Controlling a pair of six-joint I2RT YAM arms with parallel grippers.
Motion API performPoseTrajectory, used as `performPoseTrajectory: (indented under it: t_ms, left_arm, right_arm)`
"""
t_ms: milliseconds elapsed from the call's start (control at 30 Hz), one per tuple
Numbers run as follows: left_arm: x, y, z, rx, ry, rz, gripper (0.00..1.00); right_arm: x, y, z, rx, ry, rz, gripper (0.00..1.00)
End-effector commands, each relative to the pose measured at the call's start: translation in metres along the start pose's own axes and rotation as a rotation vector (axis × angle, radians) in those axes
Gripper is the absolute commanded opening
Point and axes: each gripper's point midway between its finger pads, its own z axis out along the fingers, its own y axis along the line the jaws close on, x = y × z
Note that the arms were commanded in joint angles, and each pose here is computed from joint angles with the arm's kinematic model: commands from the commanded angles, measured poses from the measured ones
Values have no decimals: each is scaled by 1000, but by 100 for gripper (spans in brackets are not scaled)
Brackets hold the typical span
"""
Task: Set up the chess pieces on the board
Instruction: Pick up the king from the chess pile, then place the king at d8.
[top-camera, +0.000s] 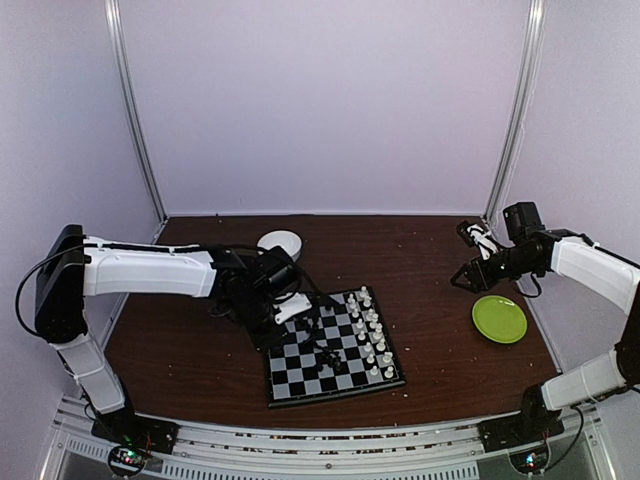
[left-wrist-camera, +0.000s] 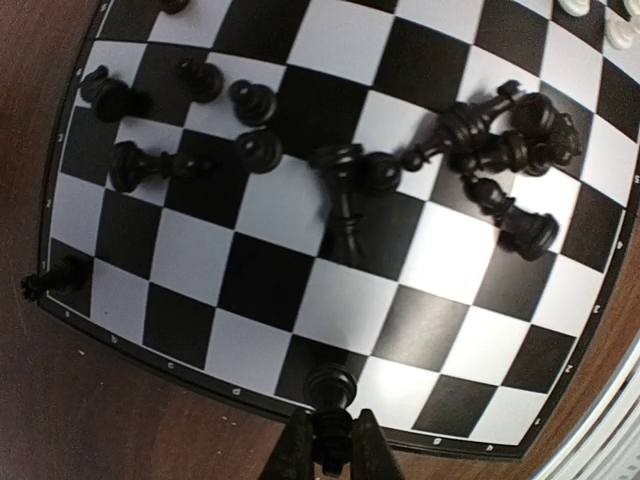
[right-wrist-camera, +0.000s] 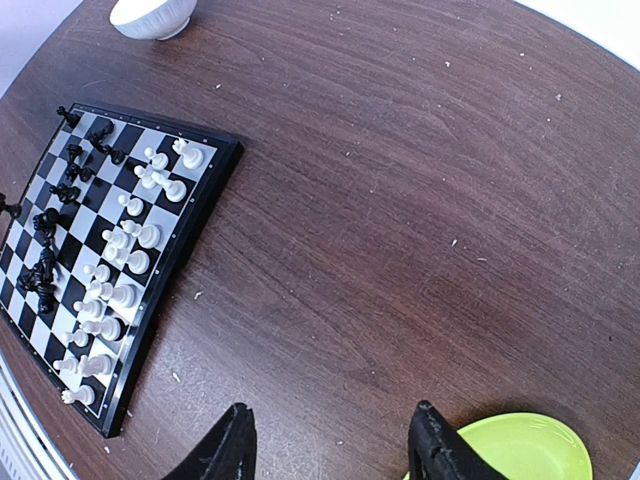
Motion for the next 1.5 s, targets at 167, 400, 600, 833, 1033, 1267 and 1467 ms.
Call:
performPoseTrajectory:
  t_ms: [167,400,600,833,1033,1267,1467]
  left_arm:
    - [5,21,-2,-29,-5,-30,9]
    - [3,20,-1,-9,-23,-45,9]
    - [1,13,-2,34,-41,-31,9]
    - [5,12,1,38,-25,-28,9]
    - [5,11,3,45,-23,-28,9]
    - [6,4,7,85,-25,-26,10]
    - [8,7,10,66,-15,-31,10]
  right_arm:
    - [-7,0,0,3,-4,-13,53]
    - [-6,0,1,3,3,-10,53]
    - [-5,0,1,3,5,-12,53]
    - [-5,0,1,4,6,-13,53]
    - [-4,0,2,4,8,-12,53]
    - [-4,-1,3,4,10,-12,53]
    - [-4,-1,3,4,12,-11,53]
